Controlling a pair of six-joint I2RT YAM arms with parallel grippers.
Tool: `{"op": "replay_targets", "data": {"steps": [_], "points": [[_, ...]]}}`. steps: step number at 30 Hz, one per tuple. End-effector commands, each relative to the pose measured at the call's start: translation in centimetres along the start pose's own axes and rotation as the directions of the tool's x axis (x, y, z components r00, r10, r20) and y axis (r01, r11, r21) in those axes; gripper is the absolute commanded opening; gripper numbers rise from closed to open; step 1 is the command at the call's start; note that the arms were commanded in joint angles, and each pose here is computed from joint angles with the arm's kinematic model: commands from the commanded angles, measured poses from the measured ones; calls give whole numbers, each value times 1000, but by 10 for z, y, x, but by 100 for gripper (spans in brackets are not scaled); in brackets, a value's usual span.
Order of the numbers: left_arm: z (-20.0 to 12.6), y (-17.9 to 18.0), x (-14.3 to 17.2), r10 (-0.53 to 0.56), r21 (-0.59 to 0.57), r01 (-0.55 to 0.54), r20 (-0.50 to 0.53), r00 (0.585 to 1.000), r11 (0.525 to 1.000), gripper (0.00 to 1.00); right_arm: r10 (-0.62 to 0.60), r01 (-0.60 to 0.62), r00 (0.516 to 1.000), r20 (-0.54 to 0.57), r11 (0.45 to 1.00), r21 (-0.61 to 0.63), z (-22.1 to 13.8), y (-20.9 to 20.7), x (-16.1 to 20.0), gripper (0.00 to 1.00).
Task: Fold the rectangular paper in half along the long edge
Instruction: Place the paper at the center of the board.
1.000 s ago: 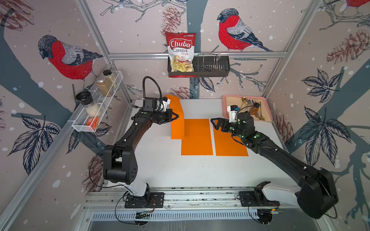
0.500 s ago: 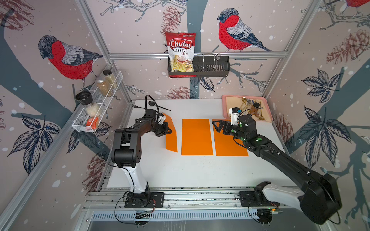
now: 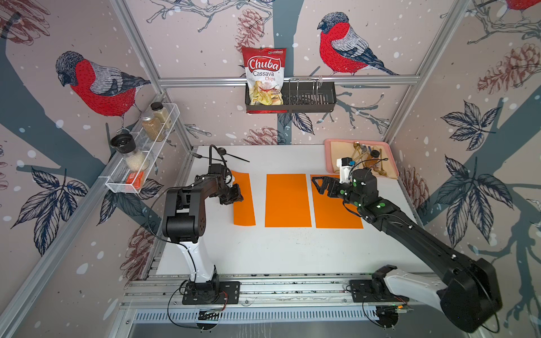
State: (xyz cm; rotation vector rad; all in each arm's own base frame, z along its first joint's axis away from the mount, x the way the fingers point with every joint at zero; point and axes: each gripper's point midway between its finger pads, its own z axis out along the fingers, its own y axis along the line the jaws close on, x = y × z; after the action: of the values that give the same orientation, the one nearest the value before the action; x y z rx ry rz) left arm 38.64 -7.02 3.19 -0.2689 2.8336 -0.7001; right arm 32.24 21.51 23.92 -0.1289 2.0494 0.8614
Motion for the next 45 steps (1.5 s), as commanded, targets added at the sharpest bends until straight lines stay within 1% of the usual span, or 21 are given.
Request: {"op": "replay_targets", "data": {"steps": [1,4,7,10,14,16,19,22,23,25,26,28,29,31,33,34,40,43,45], "points": [[-11,8,-6,3,-71,-1,19,1000,997,26,-21,21,1000,5,1000,-13,-2,4,-3,100],[-22,13,-12,8,-132,-3,43,999,991,28,-20,20,1000,3,1000,-5,-2,2,-3,100],[-36,18,-21,10,-195,9,99,995,981,28,-20,20,1000,5,1000,8,-2,1,-5,100],[-39,19,-23,12,-214,9,98,995,977,28,-23,23,1000,12,1000,9,-4,2,-8,100],[-33,25,-20,3,-231,13,66,998,973,28,-26,26,999,20,1000,9,-5,3,-11,100],[-34,31,-21,0,-264,19,69,998,964,28,-25,25,999,22,1000,15,-5,2,-12,100],[-43,42,-24,-10,-343,37,82,997,938,28,-24,24,999,28,999,25,-6,-1,-13,100],[-56,44,-30,-10,-397,57,118,993,916,23,-24,23,999,30,999,38,-5,-5,-13,100],[-60,39,-33,-2,-391,57,138,990,919,21,-23,22,999,29,999,42,-4,-6,-13,100],[-66,13,-38,19,-327,46,191,981,944,14,-23,21,999,30,998,53,-3,-8,-15,100],[-65,-3,-38,28,-270,30,207,978,962,11,-22,21,999,31,998,59,-4,-9,-15,100],[-61,-50,-34,43,-101,-18,248,968,995,2,-25,23,999,29,998,62,-3,-10,-16,100],[-57,-68,-30,41,-24,-36,258,965,999,0,-26,25,999,29,998,60,-4,-8,-16,100],[-50,-106,-19,14,148,-55,268,963,988,0,-25,24,999,23,998,60,-3,-9,-15,100],[-44,-130,-9,-20,280,-61,275,961,958,0,-23,22,999,25,998,62,-5,-9,-16,100],[-40,-136,-5,-40,320,-54,279,960,946,0,-23,21,999,23,998,62,-6,-9,-16,100],[-10,-137,6,-146,397,28,270,952,918,0,-26,25,1000,14,998,59,-9,-7,-13,100],[6,-134,11,-182,409,65,253,950,910,0,-25,24,1000,9,998,61,-10,-8,-11,100],[16,-128,13,-202,396,90,250,947,914,0,-23,23,1000,9,998,63,-11,-9,-10,100]]}}
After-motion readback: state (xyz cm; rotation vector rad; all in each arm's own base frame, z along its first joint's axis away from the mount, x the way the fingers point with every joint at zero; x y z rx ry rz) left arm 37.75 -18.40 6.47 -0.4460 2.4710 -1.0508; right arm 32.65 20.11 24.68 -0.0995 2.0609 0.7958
